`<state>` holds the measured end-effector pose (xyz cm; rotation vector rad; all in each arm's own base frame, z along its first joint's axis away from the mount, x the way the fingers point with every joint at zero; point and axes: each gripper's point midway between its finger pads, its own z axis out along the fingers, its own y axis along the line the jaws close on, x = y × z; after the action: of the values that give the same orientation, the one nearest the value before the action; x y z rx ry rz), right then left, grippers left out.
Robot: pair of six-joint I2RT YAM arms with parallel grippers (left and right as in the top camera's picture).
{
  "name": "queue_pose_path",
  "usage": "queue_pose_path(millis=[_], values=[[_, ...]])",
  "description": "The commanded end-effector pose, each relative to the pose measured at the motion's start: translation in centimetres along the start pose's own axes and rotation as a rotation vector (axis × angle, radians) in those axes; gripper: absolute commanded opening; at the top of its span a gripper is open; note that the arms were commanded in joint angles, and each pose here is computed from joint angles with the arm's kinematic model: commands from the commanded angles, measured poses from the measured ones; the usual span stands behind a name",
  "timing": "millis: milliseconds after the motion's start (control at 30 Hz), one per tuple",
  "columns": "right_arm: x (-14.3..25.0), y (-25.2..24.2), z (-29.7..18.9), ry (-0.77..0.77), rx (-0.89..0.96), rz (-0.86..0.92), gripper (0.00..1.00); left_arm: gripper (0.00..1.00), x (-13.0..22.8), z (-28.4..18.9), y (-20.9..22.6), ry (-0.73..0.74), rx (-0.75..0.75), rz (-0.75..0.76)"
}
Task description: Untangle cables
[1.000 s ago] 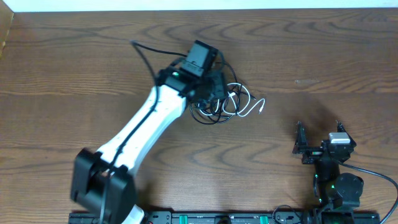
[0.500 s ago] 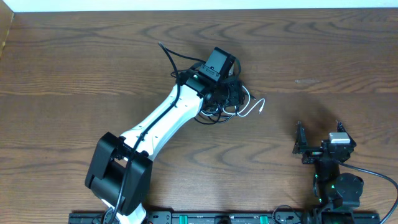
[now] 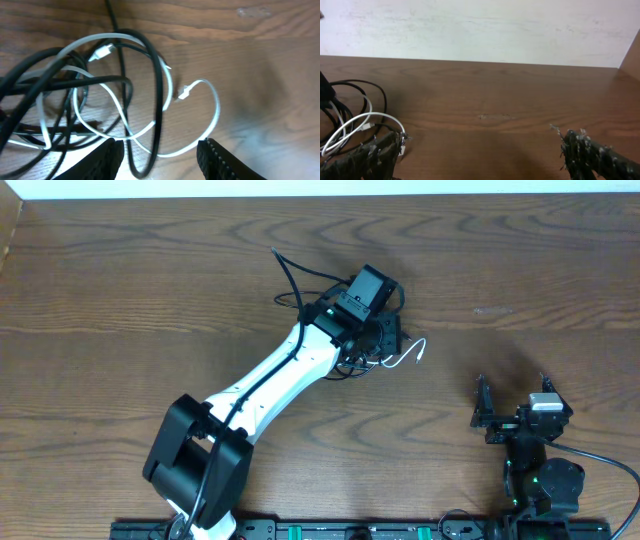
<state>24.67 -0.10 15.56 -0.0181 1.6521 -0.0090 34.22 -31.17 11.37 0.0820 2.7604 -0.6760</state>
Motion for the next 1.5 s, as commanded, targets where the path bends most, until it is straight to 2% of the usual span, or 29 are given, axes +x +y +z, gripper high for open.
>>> queue_pose_path(millis=[0,33,100,200,433,667,833,967,1133,1267,1467], values=[[0.1,0.1,0.0,0.004,-0.005,-0.013,0.99,0.53,0.1,2.1,2.5,-0.003,-0.107,0.004],[0.1,0.1,0.0,0.004,-0.005,-0.013,0.99,0.49,0.3,2.4,2.7,0.005,-0.11,0.001],[0.1,0.1,0.0,0.004,-0.005,-0.013,0.99,0.28,0.5,2.6,2.6,0.015,-0.103,0.0],[0.1,0.1,0.0,0.004,-0.005,-0.013,0.99,0.08,0.3,2.2,2.0,0.012,-0.079,0.003],[0.1,0.1,0.0,0.004,-0.005,-0.013,0.99,0.08,-2.1,-2.9,-1.7,-0.093,0.036,0.031],[0.1,0.1,0.0,0.004,-0.005,-0.013,0.99,0.08,-4.2,-12.9,-6.8,-0.297,0.242,0.091],[0.1,0.1,0.0,0.004,-0.005,-0.013,0.99,0.08,-5.2,-18.8,-7.0,-0.444,0.262,0.098],[0.1,0.1,0.0,0.004,-0.005,-0.013,0.99,0.08,-5.0,-21.3,-7.1,-0.49,0.276,0.116],[0.1,0.3,0.0,0.004,-0.013,-0.011,0.99,0.08,-4.7,-21.3,-6.7,-0.487,0.247,0.153],[-0.3,2.9,-0.2,-0.001,-0.165,0.153,0.99,0.08,-5.1,-21.8,-7.1,-0.515,0.266,0.158],[-0.9,8.0,-2.0,0.068,-0.485,0.429,0.99,0.08,-6.1,-26.5,-9.1,-0.652,0.368,0.184]])
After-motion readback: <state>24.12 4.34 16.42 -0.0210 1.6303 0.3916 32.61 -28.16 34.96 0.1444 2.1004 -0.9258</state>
